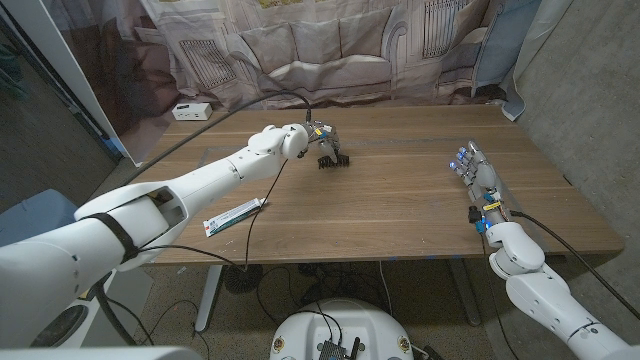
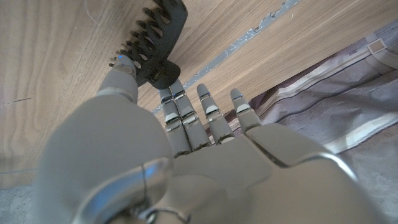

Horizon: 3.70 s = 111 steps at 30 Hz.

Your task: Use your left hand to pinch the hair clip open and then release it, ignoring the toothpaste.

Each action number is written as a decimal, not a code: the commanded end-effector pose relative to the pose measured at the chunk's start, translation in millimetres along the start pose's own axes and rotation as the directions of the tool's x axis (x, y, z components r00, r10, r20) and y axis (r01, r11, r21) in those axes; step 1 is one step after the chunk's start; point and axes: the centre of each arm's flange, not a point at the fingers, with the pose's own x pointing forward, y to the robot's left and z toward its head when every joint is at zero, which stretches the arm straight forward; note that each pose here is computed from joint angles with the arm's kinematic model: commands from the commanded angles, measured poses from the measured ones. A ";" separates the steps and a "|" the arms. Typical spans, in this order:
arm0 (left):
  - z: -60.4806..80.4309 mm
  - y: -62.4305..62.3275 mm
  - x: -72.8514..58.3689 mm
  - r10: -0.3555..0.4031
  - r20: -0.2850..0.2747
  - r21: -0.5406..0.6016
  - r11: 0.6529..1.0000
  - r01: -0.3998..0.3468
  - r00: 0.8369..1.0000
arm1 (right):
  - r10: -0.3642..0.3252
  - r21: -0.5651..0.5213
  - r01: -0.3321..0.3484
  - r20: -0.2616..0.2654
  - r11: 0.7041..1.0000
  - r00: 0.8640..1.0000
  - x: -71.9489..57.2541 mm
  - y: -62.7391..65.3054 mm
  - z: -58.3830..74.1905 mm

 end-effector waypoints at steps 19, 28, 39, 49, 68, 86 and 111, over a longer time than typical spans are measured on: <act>3.2 -5.4 3.2 -0.022 0.005 0.007 1.000 0.022 1.000 | -0.004 0.002 0.004 0.000 1.000 1.000 -2.5 -0.4 -0.1; 2.8 -5.1 2.0 -0.024 0.004 0.004 1.000 0.024 1.000 | -0.002 -0.001 0.002 0.003 1.000 1.000 -2.1 -0.1 1.4; 1.2 -4.7 2.4 -0.033 0.008 -0.009 0.999 0.033 0.999 | 0.000 -0.006 0.000 0.008 1.000 1.000 -0.9 1.0 3.4; -2.4 -3.9 0.5 -0.027 0.009 -0.035 0.999 0.027 1.000 | -0.001 -0.005 0.001 0.003 1.000 1.000 -0.8 2.6 2.1; -8.2 -3.7 -4.5 0.015 0.031 -0.087 0.996 -0.012 0.999 | 0.004 -0.015 -0.004 0.002 1.000 1.000 0.9 4.6 4.2; -12.4 -1.4 -52.9 0.243 -0.026 -0.158 0.957 -0.244 0.970 | 0.029 -0.045 -0.026 0.059 0.999 0.998 28.1 15.2 18.3; -44.1 -28.3 -128.7 0.402 -0.038 -0.701 0.642 -0.312 0.915 | 0.133 -0.102 -0.124 0.085 0.987 0.987 33.5 33.6 26.1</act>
